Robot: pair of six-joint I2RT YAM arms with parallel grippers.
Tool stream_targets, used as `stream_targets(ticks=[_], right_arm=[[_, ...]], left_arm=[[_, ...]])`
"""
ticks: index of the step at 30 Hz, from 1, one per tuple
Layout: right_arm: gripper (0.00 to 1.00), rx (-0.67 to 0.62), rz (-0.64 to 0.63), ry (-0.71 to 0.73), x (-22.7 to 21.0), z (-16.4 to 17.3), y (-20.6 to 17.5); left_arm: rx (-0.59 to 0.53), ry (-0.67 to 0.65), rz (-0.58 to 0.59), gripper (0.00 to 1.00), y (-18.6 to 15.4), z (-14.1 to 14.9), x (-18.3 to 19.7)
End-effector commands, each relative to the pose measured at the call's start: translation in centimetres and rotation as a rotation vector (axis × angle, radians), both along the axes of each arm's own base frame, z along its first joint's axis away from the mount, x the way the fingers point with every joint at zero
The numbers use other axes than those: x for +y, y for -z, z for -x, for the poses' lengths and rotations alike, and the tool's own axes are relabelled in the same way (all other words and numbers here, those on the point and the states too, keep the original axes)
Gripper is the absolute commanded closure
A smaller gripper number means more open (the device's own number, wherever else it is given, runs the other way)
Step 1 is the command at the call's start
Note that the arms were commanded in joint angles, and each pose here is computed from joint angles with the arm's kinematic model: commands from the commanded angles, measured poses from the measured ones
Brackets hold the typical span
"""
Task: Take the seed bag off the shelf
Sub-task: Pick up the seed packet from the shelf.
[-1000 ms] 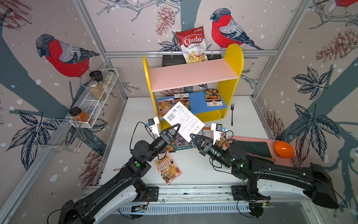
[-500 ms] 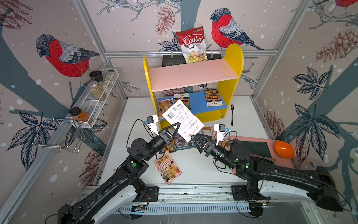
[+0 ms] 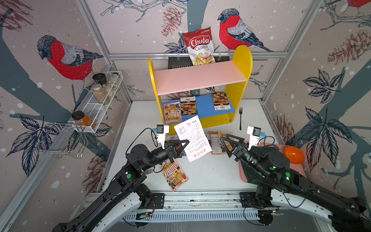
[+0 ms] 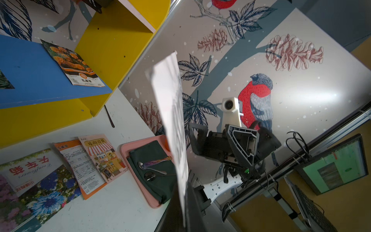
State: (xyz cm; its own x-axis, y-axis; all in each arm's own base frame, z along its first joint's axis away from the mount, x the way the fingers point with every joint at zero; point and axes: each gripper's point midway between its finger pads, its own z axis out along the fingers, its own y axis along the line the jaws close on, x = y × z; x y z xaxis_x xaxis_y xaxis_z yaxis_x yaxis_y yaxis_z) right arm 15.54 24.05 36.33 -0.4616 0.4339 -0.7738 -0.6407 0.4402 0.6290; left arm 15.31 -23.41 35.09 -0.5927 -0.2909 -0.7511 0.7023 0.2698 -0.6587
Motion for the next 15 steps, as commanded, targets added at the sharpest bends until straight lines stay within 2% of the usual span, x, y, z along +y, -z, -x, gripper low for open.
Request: stream_targets(ticks=[1, 7, 12, 15], right_arm=[[0.12, -0.012, 0.172, -0.156, 2.5, 1.4, 2.3], [0.21, -0.039, 0.202, -0.357, 5.4, 2.8, 2.4], [0.31, -0.040, 0.198, -0.411, 6.2, 3.2, 2.8], [0.41, -0.044, 0.181, -0.432, 6.2, 3.5, 2.6]], left_arm=[[-0.067, 0.134, -0.105, 1.00, 1.2, 1.9, -1.0], [-0.150, 0.278, -0.122, 1.00, 1.1, 4.0, -1.8], [-0.174, 0.292, -0.108, 1.00, 0.8, 4.4, -1.6], [-0.167, 0.271, -0.116, 1.00, 1.0, 4.1, -1.6]])
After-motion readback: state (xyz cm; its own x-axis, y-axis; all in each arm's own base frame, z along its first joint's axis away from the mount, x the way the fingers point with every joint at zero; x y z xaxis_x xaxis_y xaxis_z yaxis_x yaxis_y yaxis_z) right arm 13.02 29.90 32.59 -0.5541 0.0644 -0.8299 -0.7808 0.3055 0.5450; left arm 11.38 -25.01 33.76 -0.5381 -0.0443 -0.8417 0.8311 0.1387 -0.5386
